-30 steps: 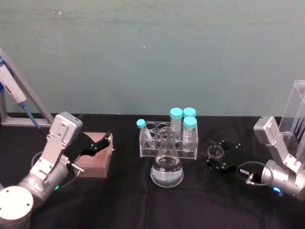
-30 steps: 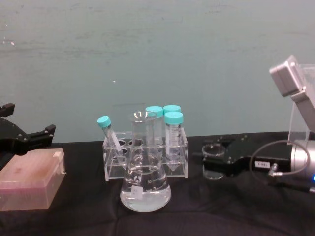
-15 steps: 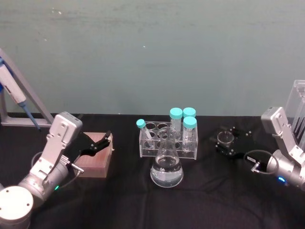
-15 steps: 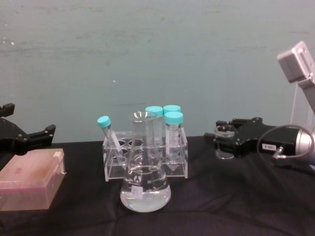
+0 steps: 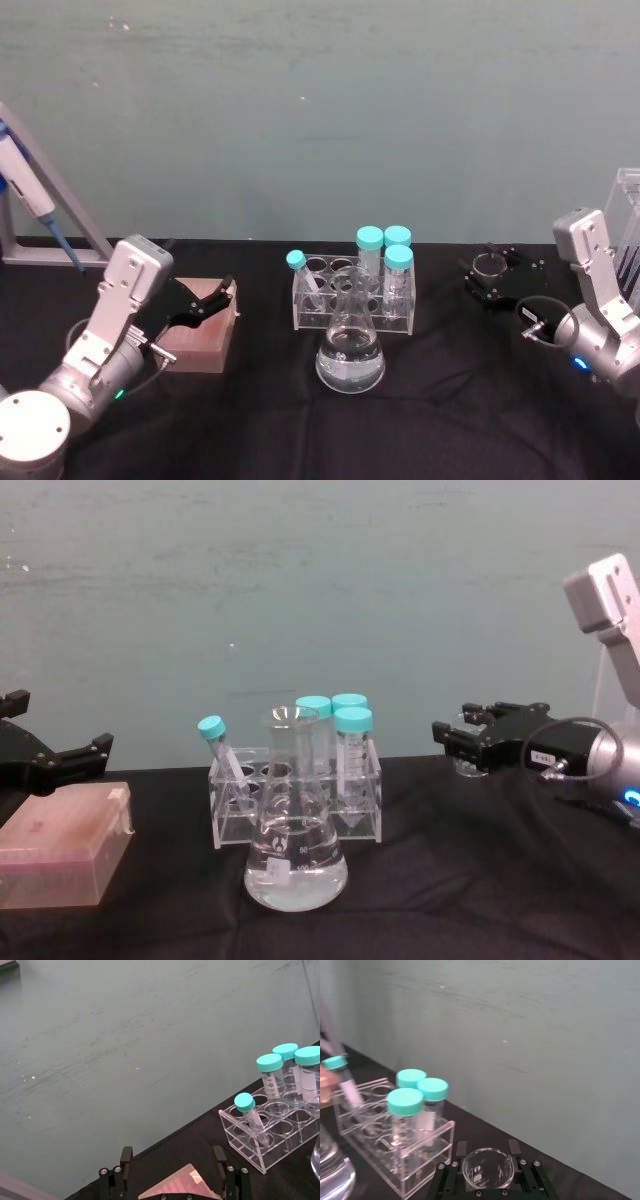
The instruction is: Place the experimental apparatus aside using one hand.
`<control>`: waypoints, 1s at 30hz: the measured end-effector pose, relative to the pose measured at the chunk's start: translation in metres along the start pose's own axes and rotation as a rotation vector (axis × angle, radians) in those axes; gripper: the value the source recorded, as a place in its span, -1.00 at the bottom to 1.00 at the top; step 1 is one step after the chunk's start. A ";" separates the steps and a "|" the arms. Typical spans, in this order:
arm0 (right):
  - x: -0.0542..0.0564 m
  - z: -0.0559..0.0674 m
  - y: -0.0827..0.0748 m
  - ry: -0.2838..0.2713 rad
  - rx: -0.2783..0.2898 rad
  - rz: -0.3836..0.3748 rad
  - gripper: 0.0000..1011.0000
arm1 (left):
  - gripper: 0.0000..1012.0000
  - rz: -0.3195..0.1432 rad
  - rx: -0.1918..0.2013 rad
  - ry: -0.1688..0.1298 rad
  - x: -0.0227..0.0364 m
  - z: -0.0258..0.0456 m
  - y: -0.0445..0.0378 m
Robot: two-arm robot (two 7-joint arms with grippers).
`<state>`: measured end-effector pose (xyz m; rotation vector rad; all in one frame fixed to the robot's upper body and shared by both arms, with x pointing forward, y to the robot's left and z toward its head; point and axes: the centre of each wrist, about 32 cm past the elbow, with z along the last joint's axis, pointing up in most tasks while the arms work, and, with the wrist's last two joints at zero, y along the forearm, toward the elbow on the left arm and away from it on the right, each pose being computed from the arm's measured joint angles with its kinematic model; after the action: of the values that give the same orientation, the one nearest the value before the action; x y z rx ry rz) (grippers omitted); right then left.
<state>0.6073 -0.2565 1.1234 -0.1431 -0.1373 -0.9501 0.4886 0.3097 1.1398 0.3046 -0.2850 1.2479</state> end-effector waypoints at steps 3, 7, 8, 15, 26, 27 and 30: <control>-0.005 0.000 0.003 0.009 -0.004 -0.044 -0.01 | 0.98 0.000 0.000 0.000 0.0000 0.0000 0.0000; -0.011 0.001 0.007 0.019 -0.006 -0.084 -0.01 | 0.98 0.000 0.000 0.000 0.0000 0.0000 0.0000; -0.013 0.002 0.008 0.020 -0.008 -0.097 -0.01 | 0.98 0.000 0.000 0.000 0.0000 0.0000 0.0000; -0.018 0.002 0.012 0.018 -0.027 -0.143 -0.01 | 0.98 0.000 0.000 0.000 0.0000 0.0000 0.0000; -0.019 0.001 0.017 0.010 -0.064 -0.235 -0.01 | 0.98 0.000 0.000 0.000 0.0000 0.0000 0.0000; -0.019 0.001 0.018 0.010 -0.065 -0.243 -0.01 | 0.98 0.000 0.000 0.000 0.0000 0.0000 0.0000; -0.019 0.000 0.018 0.011 -0.066 -0.265 -0.01 | 0.98 0.000 0.000 0.000 0.0000 0.0000 0.0000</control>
<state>0.6109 -0.2310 1.1190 -0.1837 -0.1160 -1.2203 0.4886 0.3097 1.1398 0.3045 -0.2851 1.2480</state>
